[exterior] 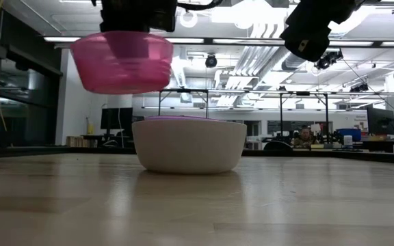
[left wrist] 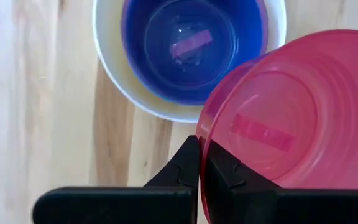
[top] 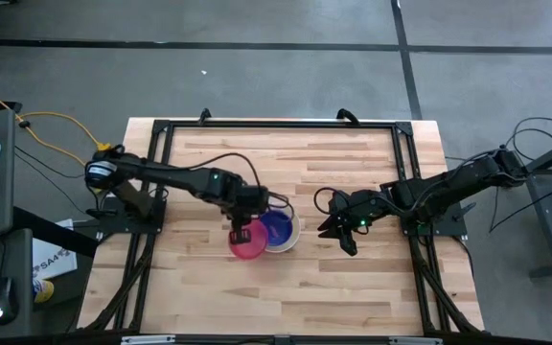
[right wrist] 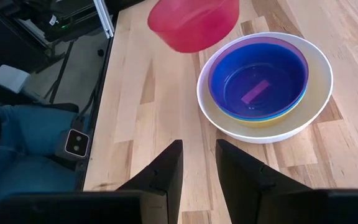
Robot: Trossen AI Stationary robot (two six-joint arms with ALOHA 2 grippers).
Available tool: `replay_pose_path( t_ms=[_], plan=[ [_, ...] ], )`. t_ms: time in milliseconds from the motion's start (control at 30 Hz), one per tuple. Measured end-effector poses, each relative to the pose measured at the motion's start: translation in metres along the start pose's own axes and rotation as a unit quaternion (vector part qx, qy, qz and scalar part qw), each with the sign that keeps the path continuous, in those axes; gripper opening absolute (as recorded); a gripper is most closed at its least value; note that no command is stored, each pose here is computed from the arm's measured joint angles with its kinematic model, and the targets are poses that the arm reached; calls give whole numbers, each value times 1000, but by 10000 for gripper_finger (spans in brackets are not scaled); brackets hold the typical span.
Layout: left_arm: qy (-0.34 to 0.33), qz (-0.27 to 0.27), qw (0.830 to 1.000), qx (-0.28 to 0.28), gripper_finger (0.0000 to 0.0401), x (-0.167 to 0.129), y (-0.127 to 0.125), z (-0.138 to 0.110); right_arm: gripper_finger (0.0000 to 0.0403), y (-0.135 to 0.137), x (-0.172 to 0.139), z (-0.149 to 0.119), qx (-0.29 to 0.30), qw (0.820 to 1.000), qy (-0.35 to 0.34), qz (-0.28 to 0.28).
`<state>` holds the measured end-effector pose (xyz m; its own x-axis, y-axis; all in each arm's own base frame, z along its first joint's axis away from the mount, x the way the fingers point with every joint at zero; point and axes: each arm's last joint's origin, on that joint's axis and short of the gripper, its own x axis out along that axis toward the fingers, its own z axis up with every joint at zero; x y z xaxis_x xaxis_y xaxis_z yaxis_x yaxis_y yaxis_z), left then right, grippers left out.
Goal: Nest bowls inside each other
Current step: Stack the red bowl on the violet bowl
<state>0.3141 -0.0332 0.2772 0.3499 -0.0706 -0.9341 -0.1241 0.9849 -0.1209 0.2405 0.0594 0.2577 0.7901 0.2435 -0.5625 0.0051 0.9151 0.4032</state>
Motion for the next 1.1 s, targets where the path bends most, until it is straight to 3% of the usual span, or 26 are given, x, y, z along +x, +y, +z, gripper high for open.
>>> replay_pose_path(
  t_ms=[433, 1100],
  plan=[
    [20, 22, 1000, 1, 0, 8, 23, 36, 89, 0, 0, 1, 0, 1000, -4, 2],
    [40, 28, 995, -81, 0, 27, 37, 66, 89, 1, 0, 1, 0, 1000, -7, 3]
  ],
)
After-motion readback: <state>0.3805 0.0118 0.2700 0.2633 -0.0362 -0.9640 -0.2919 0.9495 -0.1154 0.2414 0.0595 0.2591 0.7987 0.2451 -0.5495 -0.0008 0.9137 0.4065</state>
